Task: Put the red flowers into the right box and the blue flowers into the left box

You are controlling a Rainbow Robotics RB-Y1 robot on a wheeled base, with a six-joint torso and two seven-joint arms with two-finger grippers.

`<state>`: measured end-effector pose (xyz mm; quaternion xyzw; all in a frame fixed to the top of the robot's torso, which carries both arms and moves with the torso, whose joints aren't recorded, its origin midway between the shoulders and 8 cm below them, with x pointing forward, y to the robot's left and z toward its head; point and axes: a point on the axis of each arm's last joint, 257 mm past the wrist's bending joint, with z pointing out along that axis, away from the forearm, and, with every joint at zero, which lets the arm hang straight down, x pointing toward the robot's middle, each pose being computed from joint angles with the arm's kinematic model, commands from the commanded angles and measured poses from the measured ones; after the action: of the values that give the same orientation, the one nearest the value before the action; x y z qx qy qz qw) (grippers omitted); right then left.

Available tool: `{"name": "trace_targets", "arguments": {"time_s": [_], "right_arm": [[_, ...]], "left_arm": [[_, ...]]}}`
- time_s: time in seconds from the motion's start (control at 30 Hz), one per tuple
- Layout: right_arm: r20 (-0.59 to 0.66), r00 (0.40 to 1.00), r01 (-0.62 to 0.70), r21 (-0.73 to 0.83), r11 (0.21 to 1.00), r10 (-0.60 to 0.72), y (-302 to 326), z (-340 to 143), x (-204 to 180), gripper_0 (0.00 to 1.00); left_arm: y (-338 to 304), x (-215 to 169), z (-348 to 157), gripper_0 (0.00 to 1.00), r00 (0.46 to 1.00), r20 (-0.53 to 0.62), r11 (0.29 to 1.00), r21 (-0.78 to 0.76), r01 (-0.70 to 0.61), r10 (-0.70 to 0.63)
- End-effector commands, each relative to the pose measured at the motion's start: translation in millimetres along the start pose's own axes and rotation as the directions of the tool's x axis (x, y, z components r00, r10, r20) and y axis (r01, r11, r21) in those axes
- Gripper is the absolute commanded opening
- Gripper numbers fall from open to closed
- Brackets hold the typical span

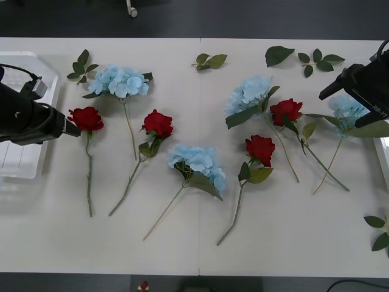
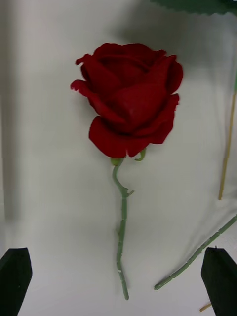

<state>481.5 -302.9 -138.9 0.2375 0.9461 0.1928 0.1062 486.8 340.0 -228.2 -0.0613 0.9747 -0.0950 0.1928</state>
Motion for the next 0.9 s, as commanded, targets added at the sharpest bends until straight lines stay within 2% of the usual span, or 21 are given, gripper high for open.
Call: {"name": "trace_targets", "arguments": {"time_s": [0.03,0.17,0.37,0.53,0.9], "right_arm": [[0.052,0.997,0.051,0.053,0.997,-0.054,-12,9,-17,1.0],[0.09,0.983,0.147,0.127,0.981,-0.158,-38,27,-32,1.0],[0.107,0.962,0.23,0.167,0.959,-0.25,-65,57,-44,1.0],[0.125,0.952,0.255,0.177,0.951,-0.279,-74,66,-54,1.0],[0.142,0.953,0.239,0.19,0.952,-0.268,-80,91,-67,1.0]], "left_arm": [[-1,-16,2,1.0,1.0,0.004,0.999,-0.035,-0.003,0.003],[7,-17,20,1.0,1.0,-0.001,0.996,-0.093,-0.013,0.013],[4,-13,40,1.0,1.0,-0.022,0.996,-0.087,0.017,-0.019],[2,-10,53,1.0,0.999,-0.029,0.996,-0.086,0.025,-0.028],[-2,-8,82,1.0,0.999,0.017,0.994,-0.103,-0.037,0.039]]}}
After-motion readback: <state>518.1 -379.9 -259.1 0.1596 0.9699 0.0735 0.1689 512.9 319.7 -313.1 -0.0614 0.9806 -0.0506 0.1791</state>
